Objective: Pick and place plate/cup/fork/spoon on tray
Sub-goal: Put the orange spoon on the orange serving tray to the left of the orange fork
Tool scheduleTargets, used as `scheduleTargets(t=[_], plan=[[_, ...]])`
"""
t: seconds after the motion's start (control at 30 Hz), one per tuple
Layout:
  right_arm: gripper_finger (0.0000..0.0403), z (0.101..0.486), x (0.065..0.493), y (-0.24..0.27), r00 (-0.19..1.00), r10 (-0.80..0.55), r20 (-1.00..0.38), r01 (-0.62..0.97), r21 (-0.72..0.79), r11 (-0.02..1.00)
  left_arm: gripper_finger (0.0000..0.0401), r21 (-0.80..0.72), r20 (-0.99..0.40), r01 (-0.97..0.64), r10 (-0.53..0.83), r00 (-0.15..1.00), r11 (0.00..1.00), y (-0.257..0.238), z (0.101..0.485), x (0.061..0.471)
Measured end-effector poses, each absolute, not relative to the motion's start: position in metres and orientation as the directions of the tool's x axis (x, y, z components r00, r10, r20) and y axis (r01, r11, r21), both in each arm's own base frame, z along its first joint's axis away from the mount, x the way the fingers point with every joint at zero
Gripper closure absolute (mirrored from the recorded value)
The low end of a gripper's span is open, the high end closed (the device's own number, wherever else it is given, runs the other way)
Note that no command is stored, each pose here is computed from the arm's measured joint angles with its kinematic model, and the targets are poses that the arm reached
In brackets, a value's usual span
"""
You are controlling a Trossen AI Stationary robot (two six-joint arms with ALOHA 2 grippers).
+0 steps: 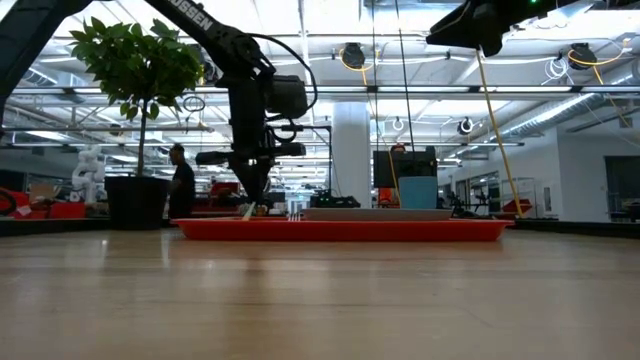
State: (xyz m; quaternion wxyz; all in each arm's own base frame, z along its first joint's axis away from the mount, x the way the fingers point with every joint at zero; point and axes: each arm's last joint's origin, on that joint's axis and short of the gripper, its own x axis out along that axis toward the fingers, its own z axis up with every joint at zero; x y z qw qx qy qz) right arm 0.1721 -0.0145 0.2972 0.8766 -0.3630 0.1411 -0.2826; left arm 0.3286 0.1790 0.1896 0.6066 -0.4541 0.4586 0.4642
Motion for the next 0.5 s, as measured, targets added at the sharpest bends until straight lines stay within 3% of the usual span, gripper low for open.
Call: scheduleTargets(t=[0.5], plan=[[0.0211, 0.297, 0.172, -0.014, 0.8, -0.599, -0.042, 0.393, -0.716, 0.576, 0.0387, -0.026, -0.946, -0.992, 0.319, 0.063, 0.12, 0.161, 0.187, 0.339]])
